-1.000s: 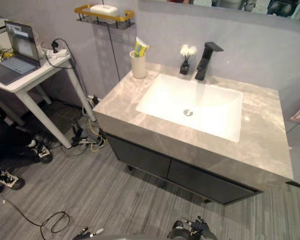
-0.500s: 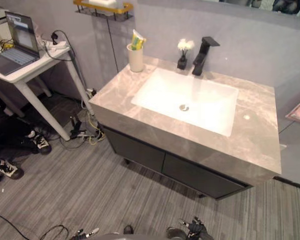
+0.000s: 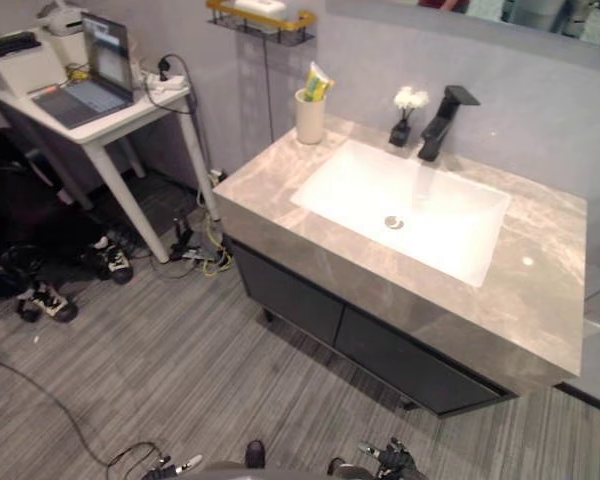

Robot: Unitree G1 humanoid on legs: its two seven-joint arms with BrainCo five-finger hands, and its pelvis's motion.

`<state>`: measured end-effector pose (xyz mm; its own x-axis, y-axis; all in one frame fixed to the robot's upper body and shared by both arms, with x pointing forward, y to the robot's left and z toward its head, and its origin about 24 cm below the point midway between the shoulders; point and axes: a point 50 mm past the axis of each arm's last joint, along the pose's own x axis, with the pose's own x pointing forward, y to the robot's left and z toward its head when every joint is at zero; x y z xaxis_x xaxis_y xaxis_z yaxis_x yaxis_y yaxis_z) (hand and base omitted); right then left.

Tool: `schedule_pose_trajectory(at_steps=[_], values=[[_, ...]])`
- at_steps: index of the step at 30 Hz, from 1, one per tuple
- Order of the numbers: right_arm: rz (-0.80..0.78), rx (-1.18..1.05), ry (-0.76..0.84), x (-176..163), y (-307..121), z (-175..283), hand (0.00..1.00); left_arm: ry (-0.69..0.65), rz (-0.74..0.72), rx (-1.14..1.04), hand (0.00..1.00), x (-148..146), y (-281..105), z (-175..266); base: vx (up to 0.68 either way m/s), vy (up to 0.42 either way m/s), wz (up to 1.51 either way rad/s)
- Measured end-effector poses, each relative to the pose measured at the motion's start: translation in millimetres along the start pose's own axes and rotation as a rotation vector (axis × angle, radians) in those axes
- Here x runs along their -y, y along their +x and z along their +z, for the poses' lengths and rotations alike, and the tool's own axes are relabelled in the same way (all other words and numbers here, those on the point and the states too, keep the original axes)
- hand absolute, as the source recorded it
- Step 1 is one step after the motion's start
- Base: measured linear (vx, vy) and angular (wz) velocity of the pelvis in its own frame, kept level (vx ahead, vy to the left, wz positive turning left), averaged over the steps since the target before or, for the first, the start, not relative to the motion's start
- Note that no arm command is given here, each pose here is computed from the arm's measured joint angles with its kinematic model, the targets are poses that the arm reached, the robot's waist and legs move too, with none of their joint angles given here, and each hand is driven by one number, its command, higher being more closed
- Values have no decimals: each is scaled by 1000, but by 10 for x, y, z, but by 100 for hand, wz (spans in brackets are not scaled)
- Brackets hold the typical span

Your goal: Organize washtable

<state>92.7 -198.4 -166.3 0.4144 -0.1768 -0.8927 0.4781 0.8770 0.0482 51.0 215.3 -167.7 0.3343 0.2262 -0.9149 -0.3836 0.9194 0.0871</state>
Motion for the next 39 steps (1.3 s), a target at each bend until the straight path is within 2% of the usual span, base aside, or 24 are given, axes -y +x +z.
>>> schedule_pose_trajectory(at_steps=[5,9,15,24,34,39], values=[[-3,33,46,-28,23,110,0,-55,30,4,0,-61,6,29,-65,30,60],[-55,17,105,129,-15,2,0,-39,16,-20,0,-22,5,-13,23,161,94],[-48,-25,142,64,-39,-147,0,-8,23,-23,0,-62,5,-10,21,99,64],[-57,-13,122,114,-32,-98,0,29,5,-22,0,-10,4,-22,-54,-20,31],[-26,-4,22,74,-17,-40,0,42,-1,-24,0,-3,3,-28,-94,34,55],[18,2,-23,-43,-17,-47,0,72,31,-45,0,-160,-27,-107,-68,38,42]])
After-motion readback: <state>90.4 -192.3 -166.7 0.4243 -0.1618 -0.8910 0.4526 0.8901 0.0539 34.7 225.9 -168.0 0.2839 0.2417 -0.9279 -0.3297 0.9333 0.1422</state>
